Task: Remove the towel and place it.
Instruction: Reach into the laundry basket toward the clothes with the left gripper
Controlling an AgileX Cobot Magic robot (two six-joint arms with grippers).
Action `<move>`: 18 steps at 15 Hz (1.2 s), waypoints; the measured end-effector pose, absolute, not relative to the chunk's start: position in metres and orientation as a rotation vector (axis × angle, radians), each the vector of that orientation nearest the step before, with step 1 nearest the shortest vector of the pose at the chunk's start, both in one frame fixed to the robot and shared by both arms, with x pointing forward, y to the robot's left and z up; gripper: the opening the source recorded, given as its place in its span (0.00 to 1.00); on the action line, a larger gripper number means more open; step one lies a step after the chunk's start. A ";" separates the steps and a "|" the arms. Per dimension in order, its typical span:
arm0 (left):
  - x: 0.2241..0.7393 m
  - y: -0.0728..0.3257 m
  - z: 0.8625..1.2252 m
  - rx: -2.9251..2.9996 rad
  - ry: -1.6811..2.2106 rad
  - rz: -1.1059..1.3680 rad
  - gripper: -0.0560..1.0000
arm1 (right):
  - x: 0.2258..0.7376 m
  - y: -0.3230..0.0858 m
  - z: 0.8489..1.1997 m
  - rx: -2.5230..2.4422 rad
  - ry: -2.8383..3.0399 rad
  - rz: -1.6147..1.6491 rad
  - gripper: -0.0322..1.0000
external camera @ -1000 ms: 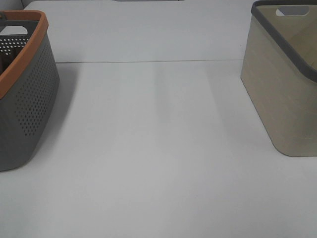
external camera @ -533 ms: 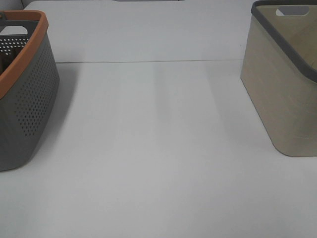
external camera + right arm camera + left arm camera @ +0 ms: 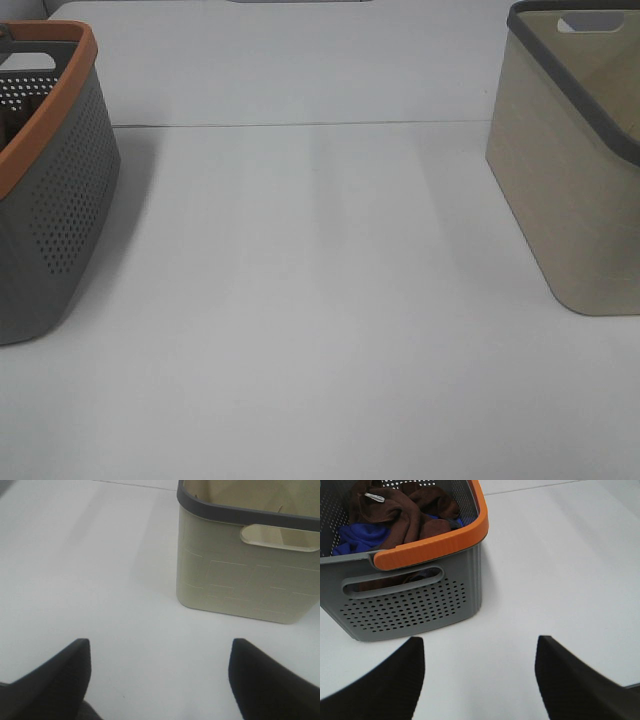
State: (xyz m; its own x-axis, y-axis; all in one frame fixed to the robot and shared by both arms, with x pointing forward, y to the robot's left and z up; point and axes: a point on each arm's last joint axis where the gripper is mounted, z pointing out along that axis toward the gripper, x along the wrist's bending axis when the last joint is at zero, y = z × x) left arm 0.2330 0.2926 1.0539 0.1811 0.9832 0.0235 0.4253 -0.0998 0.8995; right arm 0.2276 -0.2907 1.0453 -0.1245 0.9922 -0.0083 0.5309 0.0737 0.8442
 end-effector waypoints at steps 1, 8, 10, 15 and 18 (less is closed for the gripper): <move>0.233 0.293 1.054 1.656 1.359 0.878 0.64 | 0.228 -0.291 1.045 1.519 1.729 0.942 0.74; 0.233 0.292 1.054 1.655 1.357 0.873 0.64 | 0.228 -0.291 1.045 1.519 1.729 0.942 0.74; 0.233 0.292 1.054 1.652 1.354 0.864 0.64 | 0.228 -0.291 1.045 1.519 1.729 0.942 0.74; 0.233 0.291 1.054 1.651 1.353 0.859 0.64 | 0.228 -0.291 1.045 1.519 1.729 0.942 0.74; 0.233 0.291 1.054 1.651 1.353 0.860 0.64 | 0.228 -0.291 1.045 1.519 1.729 0.942 0.74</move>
State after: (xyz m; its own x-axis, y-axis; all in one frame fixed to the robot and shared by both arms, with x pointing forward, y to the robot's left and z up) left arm 0.2328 0.2913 1.0540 0.1904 0.9817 0.0095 0.4251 -0.0911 0.9005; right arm 0.2276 -0.2907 1.0453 -0.1245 0.9922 -0.0083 0.5309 0.0737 0.8442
